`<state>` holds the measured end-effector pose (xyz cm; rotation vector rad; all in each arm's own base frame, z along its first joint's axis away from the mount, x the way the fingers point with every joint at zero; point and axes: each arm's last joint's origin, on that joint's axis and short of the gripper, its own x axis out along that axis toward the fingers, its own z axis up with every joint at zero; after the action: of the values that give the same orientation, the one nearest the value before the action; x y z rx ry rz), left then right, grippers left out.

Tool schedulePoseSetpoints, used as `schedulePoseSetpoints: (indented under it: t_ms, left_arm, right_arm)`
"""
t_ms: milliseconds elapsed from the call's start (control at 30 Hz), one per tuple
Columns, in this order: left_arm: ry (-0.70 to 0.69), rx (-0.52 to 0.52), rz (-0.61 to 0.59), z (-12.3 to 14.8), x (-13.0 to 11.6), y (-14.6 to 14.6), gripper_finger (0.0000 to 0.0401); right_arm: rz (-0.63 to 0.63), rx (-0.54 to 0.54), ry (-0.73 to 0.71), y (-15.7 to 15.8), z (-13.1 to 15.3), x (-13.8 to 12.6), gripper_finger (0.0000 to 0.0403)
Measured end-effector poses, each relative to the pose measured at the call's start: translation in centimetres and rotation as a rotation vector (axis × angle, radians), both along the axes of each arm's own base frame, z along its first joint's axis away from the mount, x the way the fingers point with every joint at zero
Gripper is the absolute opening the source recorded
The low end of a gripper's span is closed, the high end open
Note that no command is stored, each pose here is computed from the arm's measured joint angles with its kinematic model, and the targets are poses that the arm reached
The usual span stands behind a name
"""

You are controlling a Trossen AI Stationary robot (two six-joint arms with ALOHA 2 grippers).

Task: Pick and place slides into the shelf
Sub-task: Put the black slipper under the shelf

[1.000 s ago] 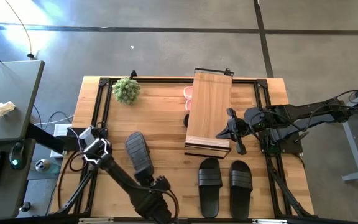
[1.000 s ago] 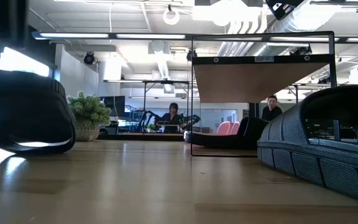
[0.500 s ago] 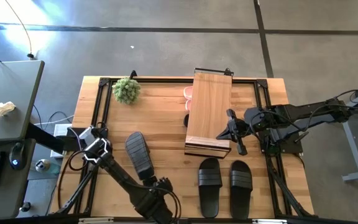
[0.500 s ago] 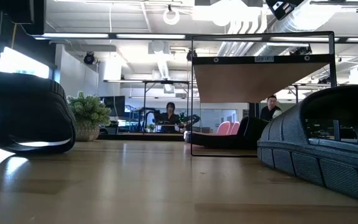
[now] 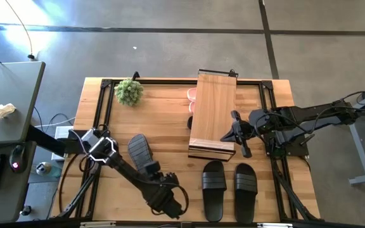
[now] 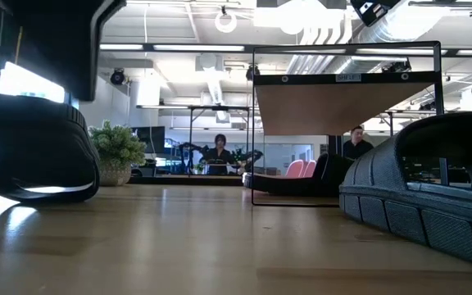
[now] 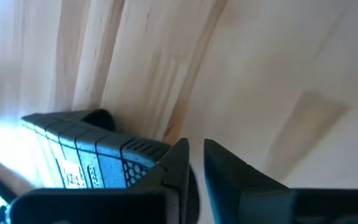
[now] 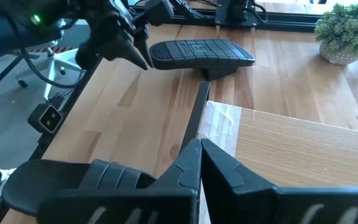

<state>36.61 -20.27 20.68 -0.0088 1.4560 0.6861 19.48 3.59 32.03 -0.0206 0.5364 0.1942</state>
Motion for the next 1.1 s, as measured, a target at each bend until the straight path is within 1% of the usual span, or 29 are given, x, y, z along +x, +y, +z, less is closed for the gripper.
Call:
schedulePoseSetpoints:
  t_ms: [100,200,300,367,467,633,833,967,1100]
  left_arm:
    - [0.028,0.031,0.017,-1.0,-0.4,0.2,0.0023]
    - [0.028,0.049,0.017,-1.3,-0.5,0.3,0.0016]
    - [0.029,0.05,0.007,-1.2,-0.5,0.3,0.0016]
    - [0.04,0.044,-0.008,-1.3,-0.5,0.3,0.0024]
    - [0.043,0.031,-0.005,-1.2,-0.5,0.3,0.0053]
    - [0.032,-0.064,0.012,0.1,-0.1,-0.2,0.0126]
    - [0.015,-0.046,0.006,0.3,0.0,-0.2,0.0202]
    - [0.05,-0.046,0.021,-0.7,-0.1,-0.1,0.0232]
    - [0.08,-0.048,0.07,-1.7,-0.5,-0.1,0.0243]
  right_arm:
    - [-0.016,-0.004,-0.001,0.0,0.0,0.0,0.0001]
    - [-0.027,-0.009,-0.003,-0.1,0.0,0.0,0.0001]
    - [-0.033,-0.012,-0.003,-0.1,0.0,0.0,0.0001]
    - [-0.034,-0.013,-0.003,-0.1,0.0,0.0,0.0001]
    - [-0.039,-0.016,-0.004,-0.1,0.0,0.0,0.0001]
    - [-0.043,-0.015,-0.004,-0.2,0.0,0.0,0.0001]
    - [-0.064,0.0,-0.001,-0.2,0.0,0.0,0.0001]
    - [-0.066,-0.002,-0.001,-0.2,0.0,0.0,0.0001]
    - [-0.071,-0.003,-0.005,-0.2,0.0,0.1,0.0001]
